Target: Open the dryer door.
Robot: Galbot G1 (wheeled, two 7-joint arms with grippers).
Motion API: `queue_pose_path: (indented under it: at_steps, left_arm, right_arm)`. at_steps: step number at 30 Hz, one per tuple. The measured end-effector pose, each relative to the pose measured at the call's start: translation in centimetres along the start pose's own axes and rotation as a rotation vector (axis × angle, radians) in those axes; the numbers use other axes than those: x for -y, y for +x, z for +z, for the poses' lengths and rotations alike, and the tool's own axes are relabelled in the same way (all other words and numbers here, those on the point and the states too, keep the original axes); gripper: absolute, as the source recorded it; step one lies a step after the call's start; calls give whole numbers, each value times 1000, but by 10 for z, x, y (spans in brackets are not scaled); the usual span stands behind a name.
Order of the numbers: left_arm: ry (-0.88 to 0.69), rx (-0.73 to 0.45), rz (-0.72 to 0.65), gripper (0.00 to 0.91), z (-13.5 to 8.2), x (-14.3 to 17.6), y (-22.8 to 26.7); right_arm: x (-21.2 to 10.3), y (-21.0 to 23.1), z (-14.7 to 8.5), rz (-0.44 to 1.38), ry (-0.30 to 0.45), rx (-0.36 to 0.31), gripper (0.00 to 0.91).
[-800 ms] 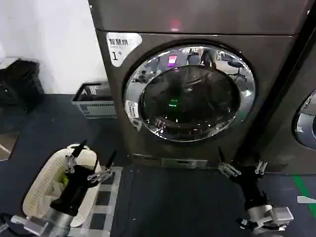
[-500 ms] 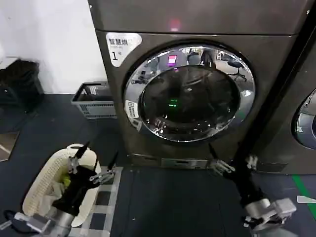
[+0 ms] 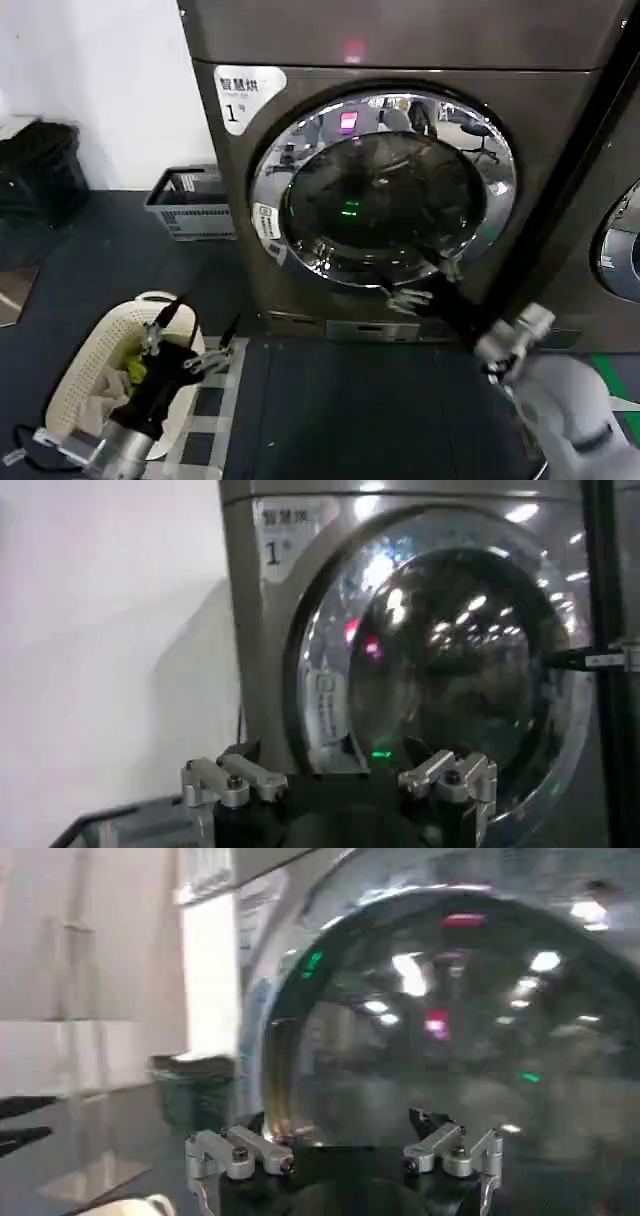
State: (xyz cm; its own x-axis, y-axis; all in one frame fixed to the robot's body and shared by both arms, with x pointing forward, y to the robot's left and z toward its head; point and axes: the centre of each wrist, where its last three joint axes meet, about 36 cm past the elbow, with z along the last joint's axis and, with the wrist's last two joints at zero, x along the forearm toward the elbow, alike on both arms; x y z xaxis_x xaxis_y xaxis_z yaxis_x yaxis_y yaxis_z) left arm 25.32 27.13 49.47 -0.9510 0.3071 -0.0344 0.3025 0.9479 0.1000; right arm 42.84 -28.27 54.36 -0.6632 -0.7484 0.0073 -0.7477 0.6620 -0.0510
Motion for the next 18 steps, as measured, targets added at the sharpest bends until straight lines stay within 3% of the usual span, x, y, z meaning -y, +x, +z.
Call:
queue_pose_path:
  at_steps: [7,13,18]
  left_arm:
    - [-12,-10,6,907,-1,2,4]
    - [-37,-17,6,907,-1,0,8]
    - [-23,-15,36,907,-1,1,10]
  right_arm:
    - [17,-50,5,-122,8,-12,907]
    - [16,-94,20,-130,117,-9,907]
    - [12,-134,31,-138,115,-15,907]
